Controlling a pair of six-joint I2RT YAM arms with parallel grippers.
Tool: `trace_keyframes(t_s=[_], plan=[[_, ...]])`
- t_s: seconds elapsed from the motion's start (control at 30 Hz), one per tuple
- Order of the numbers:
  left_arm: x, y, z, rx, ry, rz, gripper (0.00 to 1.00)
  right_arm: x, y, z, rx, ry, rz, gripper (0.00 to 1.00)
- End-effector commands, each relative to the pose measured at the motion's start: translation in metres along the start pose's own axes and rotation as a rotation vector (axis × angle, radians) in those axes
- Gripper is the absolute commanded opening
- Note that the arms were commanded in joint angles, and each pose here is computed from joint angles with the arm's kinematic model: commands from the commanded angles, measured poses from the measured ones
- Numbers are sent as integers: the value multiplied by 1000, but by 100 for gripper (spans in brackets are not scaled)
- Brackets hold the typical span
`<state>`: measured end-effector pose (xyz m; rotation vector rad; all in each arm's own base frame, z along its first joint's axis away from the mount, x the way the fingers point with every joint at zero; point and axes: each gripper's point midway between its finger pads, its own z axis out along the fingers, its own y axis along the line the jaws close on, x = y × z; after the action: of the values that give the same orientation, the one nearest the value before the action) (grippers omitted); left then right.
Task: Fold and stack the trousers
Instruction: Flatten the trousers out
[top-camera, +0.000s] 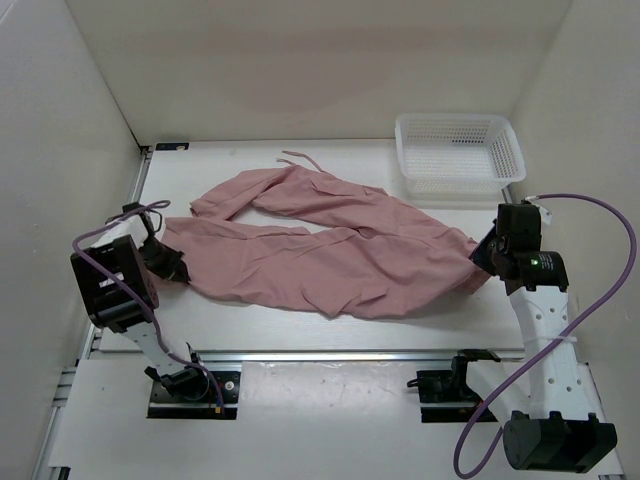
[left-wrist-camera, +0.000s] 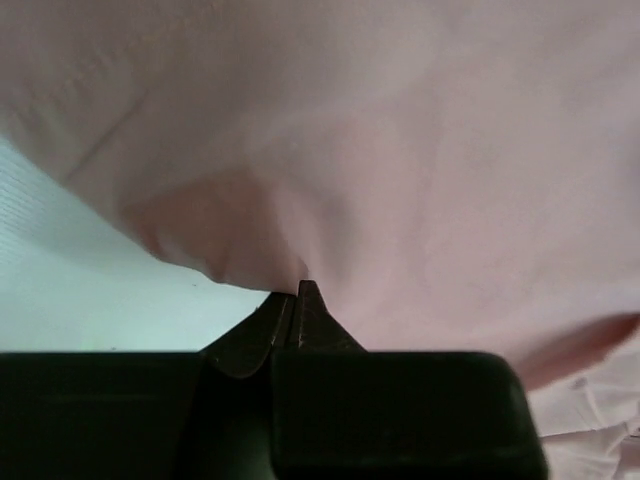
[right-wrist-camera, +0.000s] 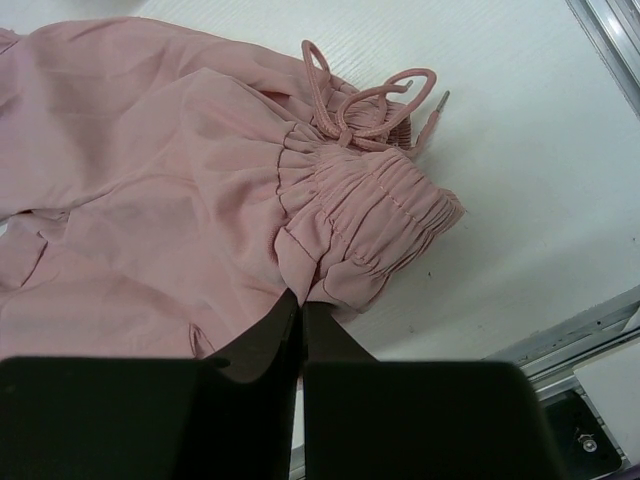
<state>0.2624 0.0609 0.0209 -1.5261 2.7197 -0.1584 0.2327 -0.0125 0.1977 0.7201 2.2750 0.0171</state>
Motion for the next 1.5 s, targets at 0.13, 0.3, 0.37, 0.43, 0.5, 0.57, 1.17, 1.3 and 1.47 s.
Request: trace_keyframes(t_s=[0.13, 0.3, 0.37, 0.43, 0.5, 0.57, 1.17, 1.3, 1.47], plan=[[-52, -45, -83, 142, -212, 35, 10, -19, 10, -4, -23, -37, -2, 0], [-88, -95, -202, 266, -428, 103, 10, -71, 33, -4, -20, -108, 21, 0], [-97, -105, -231, 297, -472, 115, 10, -117, 48, -25, -36, -199, 34, 0], [-105, -113, -284, 373, -581, 116, 10, -142, 52, -43, -53, -270, 48, 0], [-108, -113, -308, 408, -637, 109, 10, -153, 54, -53, -61, -305, 58, 0], [-104, -105, -318, 426, -654, 101, 10, -146, 50, -57, -62, -303, 73, 0], [-77, -38, -207, 270, -486, 136, 69, -26, -45, -94, 71, -271, 255, 84], [-74, -80, -232, 344, -528, 283, 25, -44, -14, -63, 31, -196, 159, 16], [-55, -147, -201, 354, -434, 517, 10, -33, 55, 4, -165, 79, -15, 0]])
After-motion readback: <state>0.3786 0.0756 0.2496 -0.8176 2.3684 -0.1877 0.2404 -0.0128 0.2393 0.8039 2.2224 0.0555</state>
